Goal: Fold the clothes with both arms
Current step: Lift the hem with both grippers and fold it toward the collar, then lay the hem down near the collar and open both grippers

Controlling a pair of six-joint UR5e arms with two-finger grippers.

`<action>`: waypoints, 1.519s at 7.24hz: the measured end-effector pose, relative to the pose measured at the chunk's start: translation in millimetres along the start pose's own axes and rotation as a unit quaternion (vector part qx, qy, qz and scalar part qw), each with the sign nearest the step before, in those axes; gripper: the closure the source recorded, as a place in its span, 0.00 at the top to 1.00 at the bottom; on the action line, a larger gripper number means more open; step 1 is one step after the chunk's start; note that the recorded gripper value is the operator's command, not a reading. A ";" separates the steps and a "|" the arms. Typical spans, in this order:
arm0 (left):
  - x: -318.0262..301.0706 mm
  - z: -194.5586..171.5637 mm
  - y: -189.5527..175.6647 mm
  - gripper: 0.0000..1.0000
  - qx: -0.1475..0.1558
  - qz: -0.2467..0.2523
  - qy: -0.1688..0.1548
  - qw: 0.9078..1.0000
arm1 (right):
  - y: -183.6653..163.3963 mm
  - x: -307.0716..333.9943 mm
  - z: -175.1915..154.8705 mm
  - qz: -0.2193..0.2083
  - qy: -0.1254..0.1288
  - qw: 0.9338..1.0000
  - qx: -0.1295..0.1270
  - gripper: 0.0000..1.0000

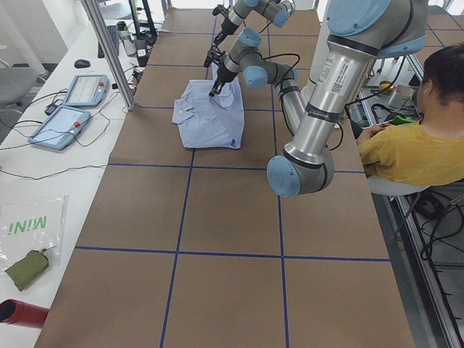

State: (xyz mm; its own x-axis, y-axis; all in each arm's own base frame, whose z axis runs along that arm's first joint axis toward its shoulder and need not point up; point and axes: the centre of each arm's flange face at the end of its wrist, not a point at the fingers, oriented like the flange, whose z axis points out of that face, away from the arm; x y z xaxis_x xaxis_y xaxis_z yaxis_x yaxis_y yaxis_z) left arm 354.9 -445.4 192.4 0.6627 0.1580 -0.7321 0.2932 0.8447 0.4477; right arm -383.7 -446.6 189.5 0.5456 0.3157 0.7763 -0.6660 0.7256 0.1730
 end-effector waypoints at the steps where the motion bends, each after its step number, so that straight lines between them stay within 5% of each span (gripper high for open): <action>1: -4.6 38.6 -3.2 0.00 0.003 0.003 -0.005 1.000 | -5.2 2.5 19.9 -0.004 0.010 1.000 0.004 0.00; 5: -17.5 163.5 -10.5 0.00 0.018 0.027 -0.039 0.999 | -1.8 8.3 112.7 -0.008 0.045 0.999 0.011 0.00; 7: -34.1 188.1 -10.7 0.00 0.014 0.062 -0.052 0.997 | 0.5 9.9 160.4 -0.013 0.050 0.999 0.013 0.00; 11: -51.3 192.1 -25.4 0.00 0.021 0.111 -0.055 0.992 | -24.4 16.8 179.4 -0.028 0.050 0.998 0.006 0.00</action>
State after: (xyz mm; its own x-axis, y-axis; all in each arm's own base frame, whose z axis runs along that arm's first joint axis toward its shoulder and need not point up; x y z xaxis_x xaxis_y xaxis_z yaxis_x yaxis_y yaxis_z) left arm 445.9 -573.2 317.3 0.7841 0.2791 -0.5543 0.1591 0.7729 0.6142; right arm -449.6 -568.7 307.0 0.6297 0.3344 0.7012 -0.6385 0.7369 0.2220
